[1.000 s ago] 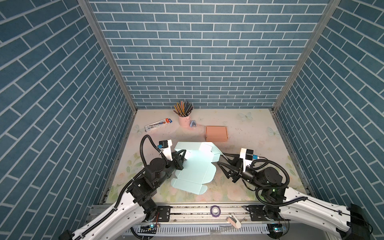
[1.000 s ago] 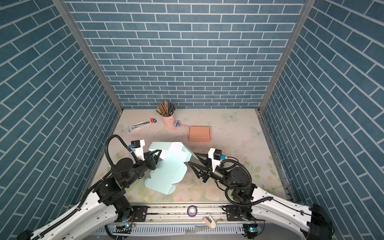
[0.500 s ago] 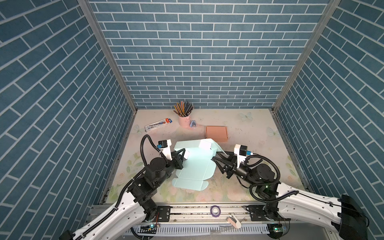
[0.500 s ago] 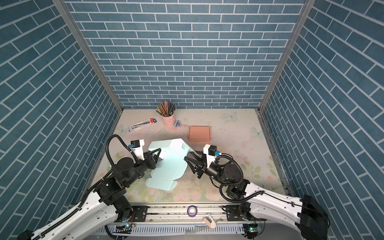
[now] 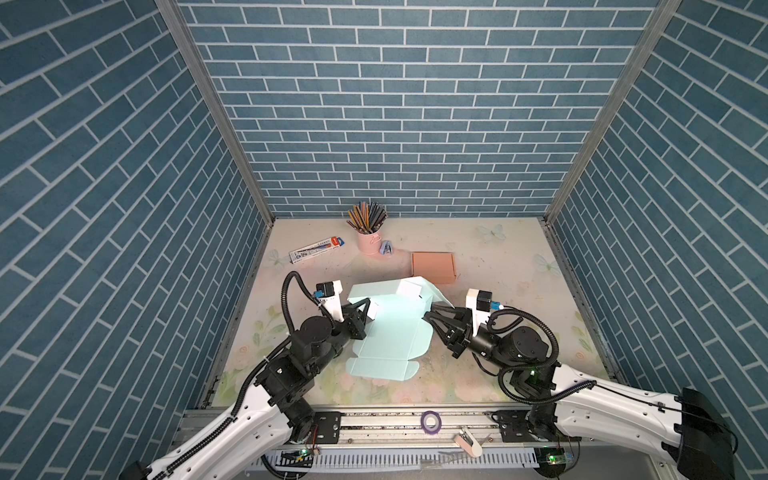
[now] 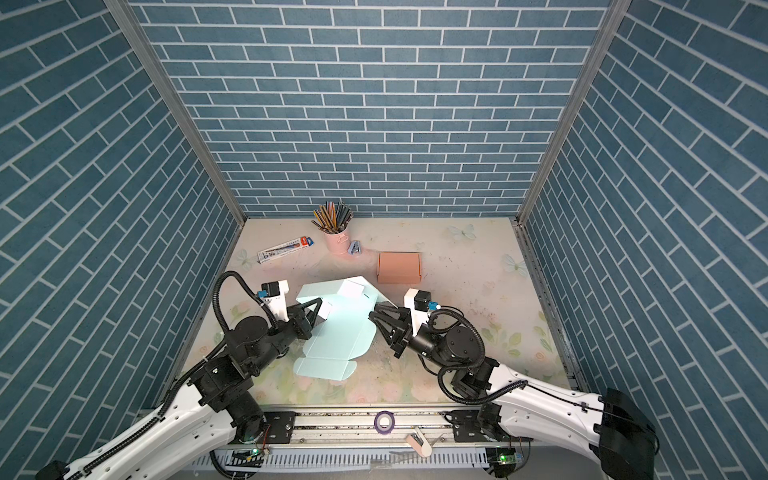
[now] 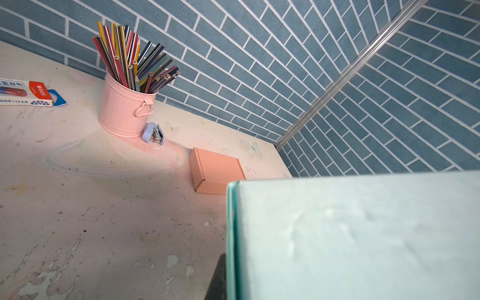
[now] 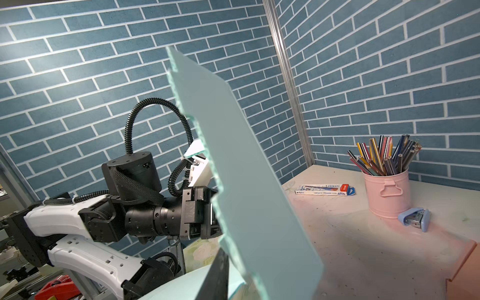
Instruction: Fold the paper box
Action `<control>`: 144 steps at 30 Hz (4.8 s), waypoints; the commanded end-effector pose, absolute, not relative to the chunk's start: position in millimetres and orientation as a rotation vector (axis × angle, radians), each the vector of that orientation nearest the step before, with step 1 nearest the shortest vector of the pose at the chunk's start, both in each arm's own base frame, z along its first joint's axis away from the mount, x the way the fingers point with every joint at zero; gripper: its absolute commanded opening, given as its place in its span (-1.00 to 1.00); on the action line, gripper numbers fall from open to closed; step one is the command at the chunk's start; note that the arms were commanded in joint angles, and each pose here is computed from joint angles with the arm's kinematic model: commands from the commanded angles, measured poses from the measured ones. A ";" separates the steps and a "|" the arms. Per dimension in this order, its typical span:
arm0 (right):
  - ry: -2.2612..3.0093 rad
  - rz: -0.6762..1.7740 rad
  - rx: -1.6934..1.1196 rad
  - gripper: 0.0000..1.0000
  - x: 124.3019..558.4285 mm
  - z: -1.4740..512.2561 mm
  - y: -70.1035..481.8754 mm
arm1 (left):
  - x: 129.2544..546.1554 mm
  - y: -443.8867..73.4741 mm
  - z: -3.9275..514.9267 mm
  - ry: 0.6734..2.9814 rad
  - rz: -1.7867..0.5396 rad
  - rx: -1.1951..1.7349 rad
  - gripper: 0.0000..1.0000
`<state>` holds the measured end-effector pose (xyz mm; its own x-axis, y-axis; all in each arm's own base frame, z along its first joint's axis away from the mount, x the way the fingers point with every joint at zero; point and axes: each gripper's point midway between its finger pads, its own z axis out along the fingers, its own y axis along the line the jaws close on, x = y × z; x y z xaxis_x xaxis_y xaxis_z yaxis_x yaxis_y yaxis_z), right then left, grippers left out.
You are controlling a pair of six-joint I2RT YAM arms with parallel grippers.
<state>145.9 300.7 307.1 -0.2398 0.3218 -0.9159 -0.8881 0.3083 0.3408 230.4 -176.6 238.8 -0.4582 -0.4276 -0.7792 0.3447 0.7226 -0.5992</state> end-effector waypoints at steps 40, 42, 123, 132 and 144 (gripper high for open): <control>1.406 1.025 -0.570 -0.16 132.8 327.0 223.3 | 224.8 -157.8 231.2 1.889 -0.853 -0.013 -0.78; 1.464 0.980 -0.598 -0.16 137.1 321.5 226.4 | 222.7 -160.6 233.9 1.899 -0.859 0.022 -0.78; 2.084 0.301 -0.683 -0.45 233.2 174.8 384.4 | 257.5 -148.2 134.9 2.123 -0.529 -0.045 -0.82; 2.091 0.206 -0.649 -0.41 240.6 171.6 377.3 | 259.7 -151.0 130.6 2.133 -0.525 -0.040 -0.82; 2.066 -0.075 -0.625 -0.54 255.8 164.4 358.3 | 268.8 -155.8 131.0 2.124 -0.516 -0.049 -0.82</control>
